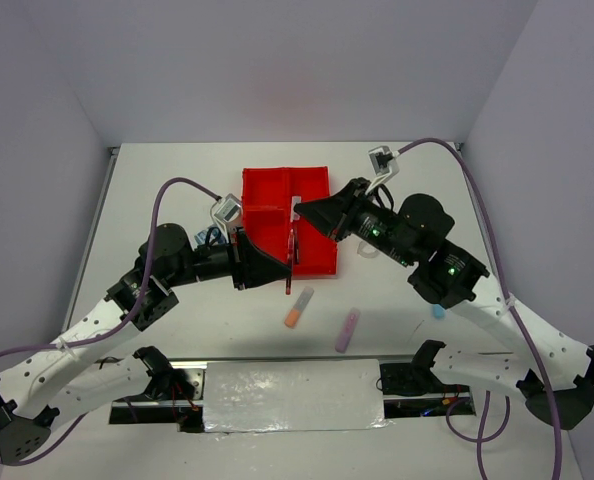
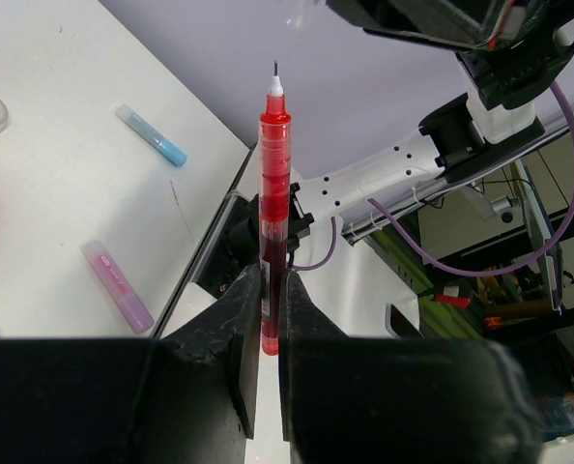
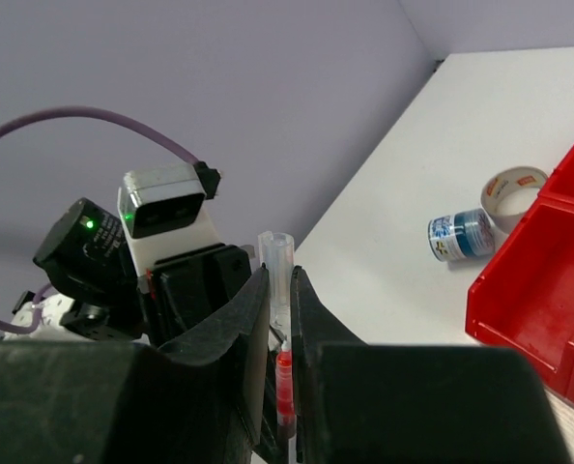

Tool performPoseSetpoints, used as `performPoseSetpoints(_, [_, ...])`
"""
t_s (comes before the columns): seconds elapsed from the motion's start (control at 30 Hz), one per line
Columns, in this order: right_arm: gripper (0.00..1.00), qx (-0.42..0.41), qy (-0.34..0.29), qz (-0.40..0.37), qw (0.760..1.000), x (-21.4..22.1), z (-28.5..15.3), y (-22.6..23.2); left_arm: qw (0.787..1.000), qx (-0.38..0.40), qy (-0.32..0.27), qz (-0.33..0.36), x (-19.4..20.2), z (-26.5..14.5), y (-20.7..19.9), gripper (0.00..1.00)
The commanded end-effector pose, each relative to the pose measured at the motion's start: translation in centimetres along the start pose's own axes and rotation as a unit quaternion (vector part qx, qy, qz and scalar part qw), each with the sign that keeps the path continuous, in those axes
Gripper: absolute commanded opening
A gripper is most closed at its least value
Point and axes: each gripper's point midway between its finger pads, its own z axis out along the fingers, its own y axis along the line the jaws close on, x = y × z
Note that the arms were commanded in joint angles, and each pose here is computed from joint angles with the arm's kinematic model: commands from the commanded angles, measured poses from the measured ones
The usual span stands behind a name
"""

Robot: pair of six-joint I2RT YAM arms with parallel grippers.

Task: Sort the stationery into containers
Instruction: Close the pen cap on the pen.

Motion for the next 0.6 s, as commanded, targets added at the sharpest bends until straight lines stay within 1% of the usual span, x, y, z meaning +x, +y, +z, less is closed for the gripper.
performPoseSetpoints(0.0, [0.00,-0.025,-0.021,-0.004,0.999,-1.8,-0.3,2.0,0.999,0.034,-0.015,0.019,-0.9,0.0,-1.6,0.00])
performPoseSetpoints(0.37, [0.00,-0.031,0.006,0.010,0.999,0.3,-0.1,1.3,0.999,0.028,-0.021,0.028,-1.4,-0.2,-1.8,0.00])
performPoseSetpoints(0.57, [0.00,-0.024,0.008,0.013,1.000,0.8,-0.5,0.7,0.999,0.027,-0.023,0.032,-1.5,-0.2,-1.8,0.00])
